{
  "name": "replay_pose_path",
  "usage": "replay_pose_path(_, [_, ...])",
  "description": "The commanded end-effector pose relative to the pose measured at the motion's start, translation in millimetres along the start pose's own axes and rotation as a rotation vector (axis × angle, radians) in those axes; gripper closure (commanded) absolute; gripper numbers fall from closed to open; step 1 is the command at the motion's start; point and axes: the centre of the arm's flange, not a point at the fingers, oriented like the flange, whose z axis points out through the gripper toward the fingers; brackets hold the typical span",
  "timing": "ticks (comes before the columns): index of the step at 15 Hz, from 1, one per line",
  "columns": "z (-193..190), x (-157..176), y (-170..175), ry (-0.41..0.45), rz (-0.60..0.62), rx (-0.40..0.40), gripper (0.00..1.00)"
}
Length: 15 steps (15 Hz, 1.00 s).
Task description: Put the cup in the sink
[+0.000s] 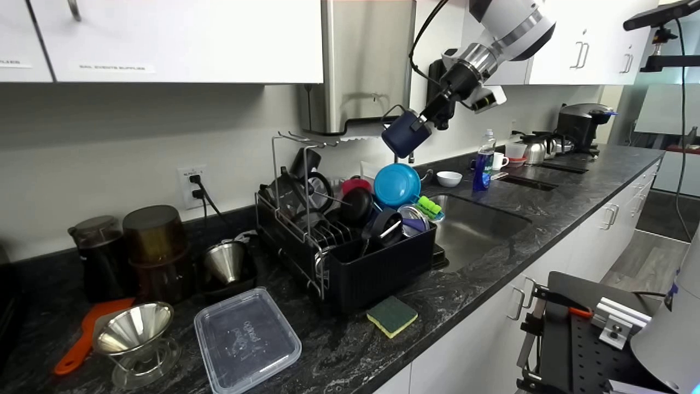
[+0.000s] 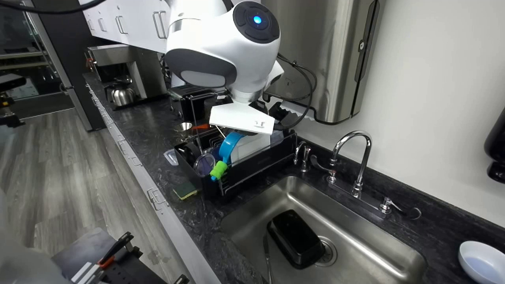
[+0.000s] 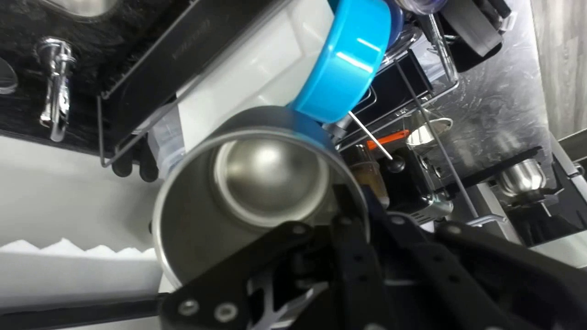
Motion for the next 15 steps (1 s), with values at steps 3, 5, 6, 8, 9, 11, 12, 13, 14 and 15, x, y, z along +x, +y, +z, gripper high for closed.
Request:
replay_pose_path(3, [-21,-6,16,-0.079,0.088,-0.083,0.98])
replay_pose_path(5, [-28,-14,27,-0.101,0.125,-0.123,0.98])
replay_pose_path(6, [-32,-19,33,-0.109,0.144,-0.14,0.98])
replay_pose_path(8, [-38,-32,46,-0.131,0.179,-0.176,0.98])
replay_pose_path(9, [-41,-39,53,-0.14,0.196,-0.196,0.98])
replay_pose_path(11, [-43,-54,66,-0.157,0.234,-0.222,0.98])
replay_pose_path(12, [-45,-62,73,-0.164,0.253,-0.235,0.98])
replay_pose_path(13, [-46,-68,78,-0.17,0.271,-0.236,0.98])
replay_pose_path(14, [-46,-74,83,-0.172,0.285,-0.245,0.98])
replay_pose_path(15, [-46,-81,89,-0.176,0.299,-0.249,0.98])
